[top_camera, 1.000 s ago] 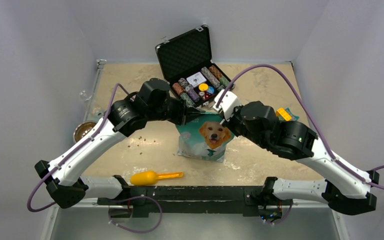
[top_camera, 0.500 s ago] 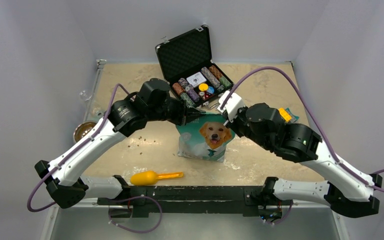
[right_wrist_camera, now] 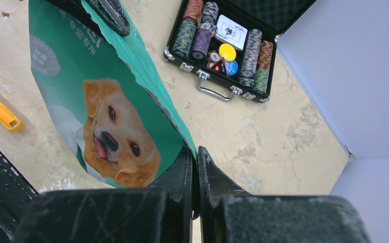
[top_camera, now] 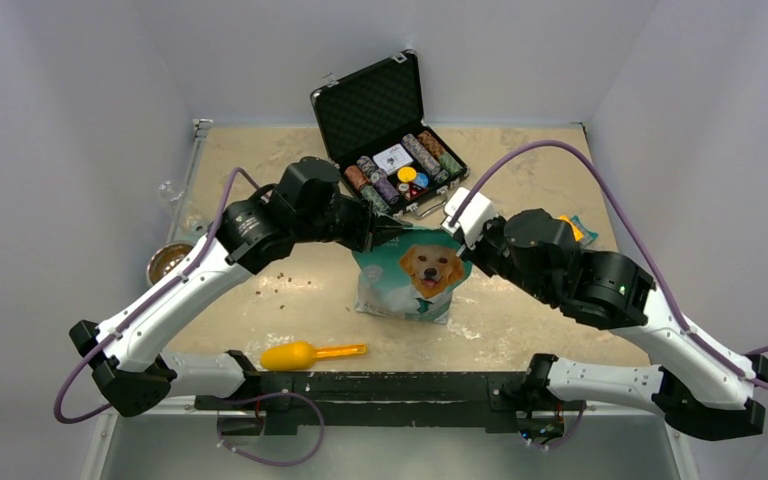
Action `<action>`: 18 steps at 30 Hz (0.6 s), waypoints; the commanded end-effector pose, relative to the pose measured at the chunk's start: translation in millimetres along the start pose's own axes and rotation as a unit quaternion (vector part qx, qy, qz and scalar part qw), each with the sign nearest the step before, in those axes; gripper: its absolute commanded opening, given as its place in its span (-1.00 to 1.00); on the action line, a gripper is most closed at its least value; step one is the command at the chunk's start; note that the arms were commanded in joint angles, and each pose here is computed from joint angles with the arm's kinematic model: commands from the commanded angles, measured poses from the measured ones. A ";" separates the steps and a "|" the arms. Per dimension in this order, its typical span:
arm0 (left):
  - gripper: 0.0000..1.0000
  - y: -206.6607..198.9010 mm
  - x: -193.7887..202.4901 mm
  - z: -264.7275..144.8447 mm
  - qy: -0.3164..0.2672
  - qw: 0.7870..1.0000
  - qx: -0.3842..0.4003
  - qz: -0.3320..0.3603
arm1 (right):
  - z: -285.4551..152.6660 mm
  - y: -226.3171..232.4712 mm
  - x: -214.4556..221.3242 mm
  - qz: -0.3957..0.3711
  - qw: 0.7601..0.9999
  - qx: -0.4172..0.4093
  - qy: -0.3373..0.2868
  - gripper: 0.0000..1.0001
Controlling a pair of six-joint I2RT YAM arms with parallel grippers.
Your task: Serve the pet food
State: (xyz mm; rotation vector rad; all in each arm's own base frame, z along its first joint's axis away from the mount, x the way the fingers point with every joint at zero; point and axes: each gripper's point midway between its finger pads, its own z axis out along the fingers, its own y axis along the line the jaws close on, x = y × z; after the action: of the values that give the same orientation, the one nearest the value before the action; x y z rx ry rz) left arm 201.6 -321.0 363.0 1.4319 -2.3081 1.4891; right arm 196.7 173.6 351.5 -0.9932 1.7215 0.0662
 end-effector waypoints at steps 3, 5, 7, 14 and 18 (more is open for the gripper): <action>-1.00 -24.4 7.0 -38.0 0.010 0.998 0.062 -0.015 | -43.5 -69.5 32.0 -0.017 0.987 0.150 0.054 -0.64; -1.00 -24.9 6.4 -38.5 0.009 0.998 0.064 -0.016 | -42.8 -70.5 33.3 -0.022 0.986 0.155 0.056 -0.60; -1.00 -24.1 5.5 -38.7 0.007 0.998 0.063 -0.016 | -43.0 -68.9 33.2 -0.023 0.987 0.148 0.058 -1.00; -1.00 -27.9 7.5 -38.8 0.013 0.997 0.072 -0.015 | -50.9 -73.0 23.4 -0.010 0.988 0.148 0.032 -0.73; -0.88 -34.4 10.0 -39.0 0.020 0.995 0.094 -0.009 | -52.9 -71.8 29.2 -0.001 0.988 0.150 0.030 0.07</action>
State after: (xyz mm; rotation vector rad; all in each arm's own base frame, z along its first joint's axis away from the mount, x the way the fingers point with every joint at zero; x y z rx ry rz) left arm 199.3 -308.8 360.1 1.4709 -2.3103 1.4704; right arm 201.1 93.0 373.9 -0.8217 1.7302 -0.2030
